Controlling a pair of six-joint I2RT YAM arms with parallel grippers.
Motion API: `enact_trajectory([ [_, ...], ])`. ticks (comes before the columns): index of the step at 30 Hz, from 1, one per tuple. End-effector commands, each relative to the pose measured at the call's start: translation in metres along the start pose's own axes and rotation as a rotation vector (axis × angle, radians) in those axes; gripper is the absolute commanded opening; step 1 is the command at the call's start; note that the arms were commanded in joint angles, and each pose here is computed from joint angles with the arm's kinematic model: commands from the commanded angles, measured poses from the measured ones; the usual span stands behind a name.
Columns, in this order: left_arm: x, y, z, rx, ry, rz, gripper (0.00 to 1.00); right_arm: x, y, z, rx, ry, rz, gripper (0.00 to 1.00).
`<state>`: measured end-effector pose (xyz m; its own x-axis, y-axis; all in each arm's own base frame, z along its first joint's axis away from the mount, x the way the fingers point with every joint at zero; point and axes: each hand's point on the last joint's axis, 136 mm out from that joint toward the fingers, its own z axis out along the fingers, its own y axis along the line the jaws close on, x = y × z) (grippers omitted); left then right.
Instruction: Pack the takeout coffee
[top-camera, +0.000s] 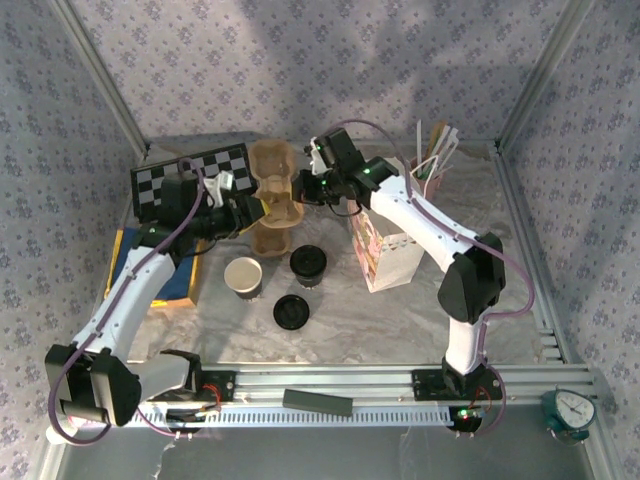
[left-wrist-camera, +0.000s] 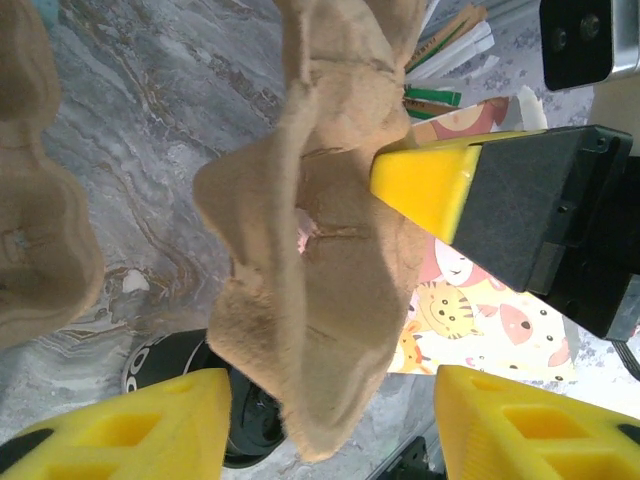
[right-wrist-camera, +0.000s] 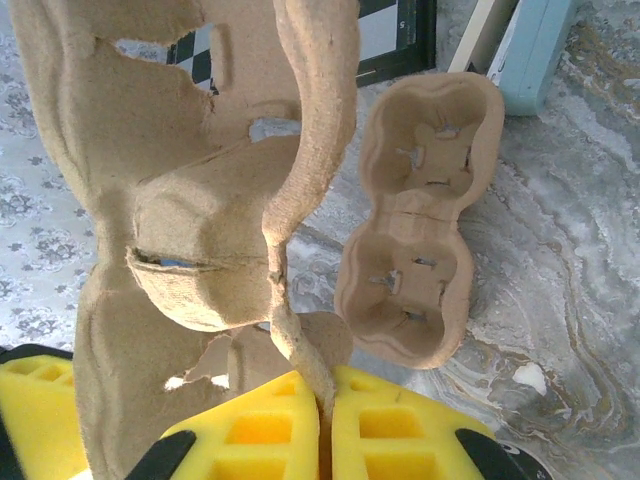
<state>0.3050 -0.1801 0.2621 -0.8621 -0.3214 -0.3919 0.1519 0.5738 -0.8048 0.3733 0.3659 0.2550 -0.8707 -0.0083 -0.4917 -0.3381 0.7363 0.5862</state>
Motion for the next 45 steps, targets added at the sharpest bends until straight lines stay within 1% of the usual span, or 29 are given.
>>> enact_trajectory([
  [1, -0.008, -0.007, -0.002, -0.019, -0.020, 0.050, 0.50, -0.006, 0.012, -0.020, 0.008, -0.050, -0.055, 0.08],
  [5, -0.004, -0.004, 0.004, -0.050, -0.006, 0.062, 0.39, -0.004, 0.014, -0.021, 0.013, -0.050, -0.063, 0.08],
  [9, 0.002, 0.002, 0.010, -0.081, 0.015, 0.070, 0.36, -0.004, 0.014, -0.023, 0.015, -0.058, -0.062, 0.08],
  [13, 0.003, 0.002, 0.009, -0.094, 0.010, 0.079, 0.30, -0.003, 0.013, -0.026, 0.016, -0.060, -0.061, 0.08],
  [15, 0.002, 0.000, 0.008, -0.091, 0.002, 0.086, 0.24, -0.002, 0.012, -0.026, 0.019, -0.062, -0.060, 0.08],
  [20, 0.001, -0.007, 0.008, -0.077, 0.000, 0.100, 0.23, -0.004, 0.014, -0.031, 0.019, -0.075, -0.064, 0.08],
  [22, 0.001, -0.011, 0.008, -0.069, 0.004, 0.110, 0.32, -0.004, 0.014, -0.032, 0.023, -0.080, -0.071, 0.08],
  [23, 0.001, -0.013, 0.008, -0.064, 0.003, 0.114, 0.35, -0.004, 0.016, -0.034, 0.023, -0.084, -0.076, 0.08],
  [26, -0.001, -0.017, 0.007, -0.057, -0.001, 0.120, 0.36, -0.006, 0.017, -0.038, 0.026, -0.094, -0.084, 0.08],
  [29, -0.002, -0.018, 0.006, -0.057, -0.005, 0.123, 0.30, -0.007, 0.018, -0.040, 0.025, -0.100, -0.089, 0.08],
  [31, -0.002, -0.019, 0.006, -0.056, -0.006, 0.123, 0.23, -0.007, 0.020, -0.041, 0.025, -0.104, -0.092, 0.08],
  [33, -0.003, -0.019, 0.006, -0.057, -0.008, 0.123, 0.22, -0.008, 0.020, -0.043, 0.025, -0.108, -0.094, 0.08],
  [34, -0.003, -0.020, 0.005, -0.053, -0.008, 0.125, 0.27, -0.008, 0.020, -0.043, 0.027, -0.109, -0.094, 0.08],
  [36, -0.003, -0.023, 0.004, -0.047, -0.008, 0.129, 0.50, -0.010, 0.021, -0.046, 0.027, -0.117, -0.095, 0.08],
  [37, -0.004, -0.026, 0.004, -0.041, -0.007, 0.132, 0.56, -0.010, 0.022, -0.048, 0.027, -0.121, -0.098, 0.08],
  [40, -0.009, -0.040, -0.002, -0.010, -0.020, 0.144, 0.62, -0.015, 0.024, -0.058, 0.040, -0.140, -0.112, 0.08],
  [42, -0.013, -0.047, -0.006, 0.001, -0.032, 0.149, 0.69, -0.019, 0.025, -0.066, 0.049, -0.154, -0.120, 0.08],
  [44, -0.017, -0.057, -0.011, 0.020, -0.045, 0.156, 0.71, -0.022, 0.026, -0.077, 0.061, -0.170, -0.123, 0.08],
  [45, -0.020, -0.063, -0.014, 0.031, -0.054, 0.160, 0.76, -0.023, 0.026, -0.083, 0.066, -0.177, -0.129, 0.08],
])
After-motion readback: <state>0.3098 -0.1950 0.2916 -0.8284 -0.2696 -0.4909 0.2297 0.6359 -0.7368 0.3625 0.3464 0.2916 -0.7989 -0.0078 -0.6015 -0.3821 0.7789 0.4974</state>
